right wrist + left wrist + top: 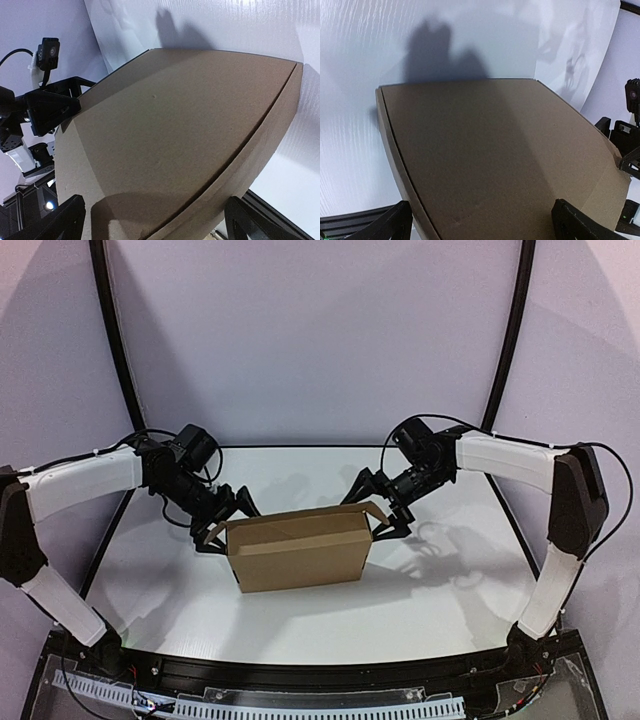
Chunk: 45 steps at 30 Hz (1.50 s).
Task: Fold the paper box
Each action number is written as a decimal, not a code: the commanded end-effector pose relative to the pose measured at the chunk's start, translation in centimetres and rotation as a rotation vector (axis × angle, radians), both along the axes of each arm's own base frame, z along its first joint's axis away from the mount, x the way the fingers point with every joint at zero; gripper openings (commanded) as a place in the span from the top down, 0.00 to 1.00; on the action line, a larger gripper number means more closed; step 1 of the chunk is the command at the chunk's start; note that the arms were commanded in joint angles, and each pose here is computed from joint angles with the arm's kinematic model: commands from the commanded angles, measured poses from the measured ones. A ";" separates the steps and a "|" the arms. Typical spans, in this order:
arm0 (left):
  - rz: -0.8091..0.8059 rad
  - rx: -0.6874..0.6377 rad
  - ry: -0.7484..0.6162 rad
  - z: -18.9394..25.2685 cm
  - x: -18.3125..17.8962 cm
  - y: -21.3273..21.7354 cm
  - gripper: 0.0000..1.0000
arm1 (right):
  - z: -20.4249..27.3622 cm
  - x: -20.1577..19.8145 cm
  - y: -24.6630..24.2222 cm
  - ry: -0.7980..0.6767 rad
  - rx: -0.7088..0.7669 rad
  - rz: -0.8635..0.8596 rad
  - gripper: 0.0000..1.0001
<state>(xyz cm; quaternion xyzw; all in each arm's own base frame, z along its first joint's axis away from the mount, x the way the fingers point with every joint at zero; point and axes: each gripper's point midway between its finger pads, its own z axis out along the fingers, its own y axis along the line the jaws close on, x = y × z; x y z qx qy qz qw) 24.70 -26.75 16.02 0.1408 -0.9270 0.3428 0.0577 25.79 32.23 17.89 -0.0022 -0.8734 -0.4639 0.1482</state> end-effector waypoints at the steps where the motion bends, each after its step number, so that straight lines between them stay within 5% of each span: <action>1: -0.051 0.033 -0.125 -0.1 0.9 -0.1 0.01 | -0.4 0.5 0.3 -0.077 -0.008 0.020 0.02; 19: -0.065 0.227 -0.281 0.5 3.8 2.9 0.01 | 1.5 7.0 -3.6 -0.401 -0.155 -0.097 0.02; 28: -0.021 0.464 -0.455 2.5 6.8 6.7 0.01 | 6.8 11.1 -6.7 -0.954 -0.205 -0.140 0.02; 34: 0.050 0.635 -0.570 5.6 7.7 10.4 0.01 | 13.0 7.9 -6.1 -1.388 -0.043 0.079 0.02; 40: 0.044 0.759 -0.690 11.0 6.8 13.7 0.01 | 12.0 4.1 -5.5 -1.418 -0.076 0.398 0.05; 45: -0.174 0.576 -0.755 12.9 2.0 12.3 0.01 | 10.3 3.0 -4.8 -1.414 -0.216 0.570 0.06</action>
